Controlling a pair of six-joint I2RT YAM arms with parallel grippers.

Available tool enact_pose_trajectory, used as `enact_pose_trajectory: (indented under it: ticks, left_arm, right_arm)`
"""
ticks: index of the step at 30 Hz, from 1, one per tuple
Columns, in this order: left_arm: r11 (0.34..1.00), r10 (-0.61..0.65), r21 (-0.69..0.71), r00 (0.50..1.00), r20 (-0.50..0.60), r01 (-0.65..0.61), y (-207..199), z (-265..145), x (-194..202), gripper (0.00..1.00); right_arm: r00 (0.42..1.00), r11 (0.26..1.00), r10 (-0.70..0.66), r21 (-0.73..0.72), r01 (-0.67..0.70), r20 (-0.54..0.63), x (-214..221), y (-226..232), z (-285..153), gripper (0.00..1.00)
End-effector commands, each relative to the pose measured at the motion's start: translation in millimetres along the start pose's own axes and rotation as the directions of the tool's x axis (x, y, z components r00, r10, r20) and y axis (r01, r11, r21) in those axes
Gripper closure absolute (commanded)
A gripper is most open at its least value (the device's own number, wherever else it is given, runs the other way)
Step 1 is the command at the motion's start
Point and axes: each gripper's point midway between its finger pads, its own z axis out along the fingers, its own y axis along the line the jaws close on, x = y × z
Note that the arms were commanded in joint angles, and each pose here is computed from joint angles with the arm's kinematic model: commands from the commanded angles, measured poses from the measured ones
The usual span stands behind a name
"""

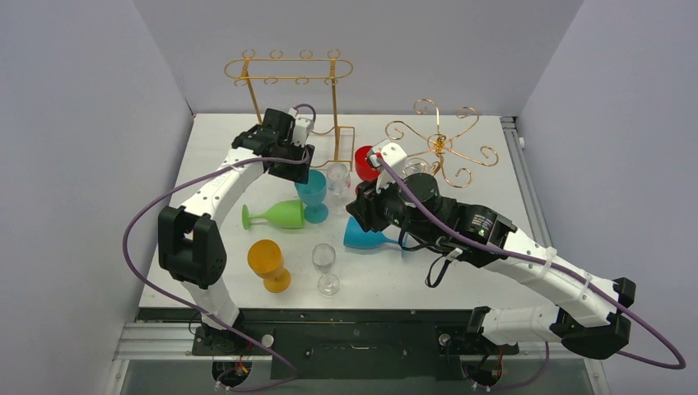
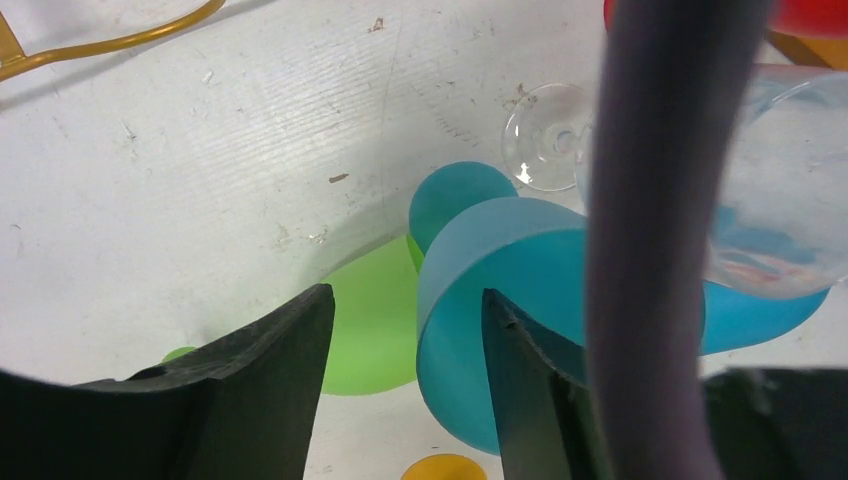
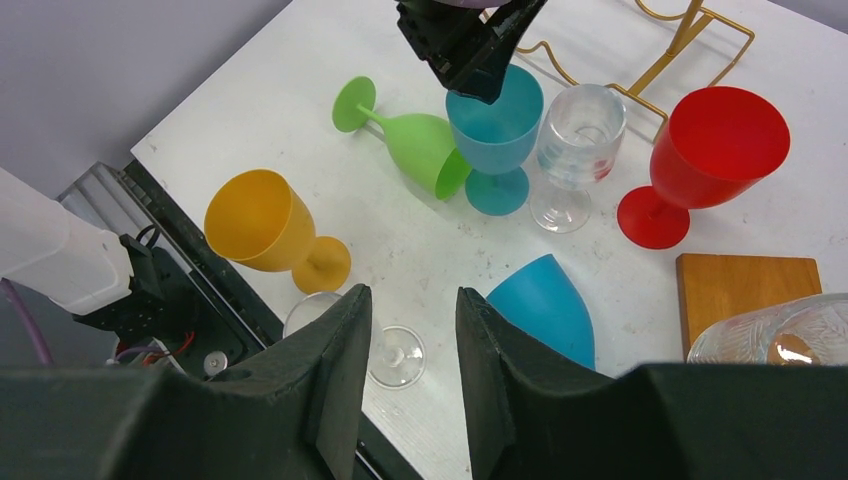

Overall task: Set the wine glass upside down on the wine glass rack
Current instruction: Pick up the wine glass at the center of the board.

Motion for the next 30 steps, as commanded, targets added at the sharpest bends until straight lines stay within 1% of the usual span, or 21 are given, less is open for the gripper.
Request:
enact_pose_trajectory:
  ticks: [1, 2, 3, 4, 6, 7, 10, 13, 17, 21, 25, 27, 28, 30]
  left_arm:
    - [1.000, -0.016, -0.020, 1.000, 0.016, 0.017, 3, 4, -2, 0.45]
    - [1.000, -0.015, -0.020, 1.000, 0.013, 0.015, 4, 5, -1, 0.46]
    - [1.000, -0.014, -0.018, 1.000, 0.007, 0.014, 3, 7, 0, 0.53]
    - [1.000, -0.014, -0.010, 1.000, 0.002, 0.014, 2, 8, 2, 0.65]
    - [1.000, -0.012, -0.004, 1.000, -0.009, 0.012, 2, 11, 4, 0.96]
    - [1.000, -0.011, -0.001, 1.000, -0.009, 0.011, 1, 11, 5, 1.00]
    - [1.000, -0.005, 0.004, 1.000, -0.003, 0.005, 1, 7, 3, 1.00]
    - [1.000, 0.003, -0.016, 0.999, 0.043, -0.003, 3, -6, -8, 1.00]
    - [0.999, 0.016, -0.032, 0.992, 0.124, -0.012, 3, -38, -32, 1.00]
    - [0.996, 0.073, -0.057, 0.974, 0.214, -0.062, 3, -80, -55, 1.00]
    - [0.988, 0.138, -0.105, 0.947, 0.290, -0.112, 6, -128, -68, 1.00]
    - [0.982, 0.175, -0.129, 0.922, 0.345, -0.138, 5, -157, -73, 1.00]
    - [0.975, 0.200, -0.166, 0.907, 0.371, -0.147, 8, -172, -76, 1.00]
    - [0.962, 0.247, -0.212, 0.872, 0.423, -0.170, 9, -197, -79, 1.00]
  right_arm:
    - [0.998, 1.000, 0.027, -0.012, -0.026, 0.064, -16, 1, -6, 0.67]
    - [0.997, 1.000, 0.028, -0.014, -0.027, 0.066, -17, 2, -6, 0.67]
    - [0.997, 1.000, 0.028, -0.014, -0.027, 0.065, -17, 2, -6, 0.67]
    - [0.997, 1.000, 0.028, -0.014, -0.027, 0.065, -17, 2, -6, 0.67]
    - [0.998, 1.000, 0.028, -0.013, -0.027, 0.063, -16, 2, -6, 0.67]
    - [0.998, 1.000, 0.029, -0.013, -0.028, 0.063, -16, 2, -5, 0.67]
    - [0.997, 1.000, 0.030, -0.011, -0.029, 0.068, -17, 1, -7, 0.69]
    - [0.997, 1.000, 0.030, -0.009, -0.030, 0.069, -18, 1, -7, 0.69]
    - [0.997, 1.000, 0.031, -0.007, -0.030, 0.070, -19, 1, -8, 0.70]
    - [0.996, 0.999, 0.033, -0.014, -0.032, 0.083, -26, 3, -10, 0.70]
    - [0.996, 0.999, 0.033, -0.027, -0.030, 0.087, -32, 7, -10, 0.70]
    - [0.995, 0.999, 0.037, -0.027, -0.035, 0.091, -36, 8, -8, 0.69]
    - [0.995, 0.999, 0.038, -0.023, -0.036, 0.094, -40, 9, -7, 0.68]
    - [0.994, 0.999, 0.040, -0.015, -0.038, 0.103, -48, 11, -6, 0.63]
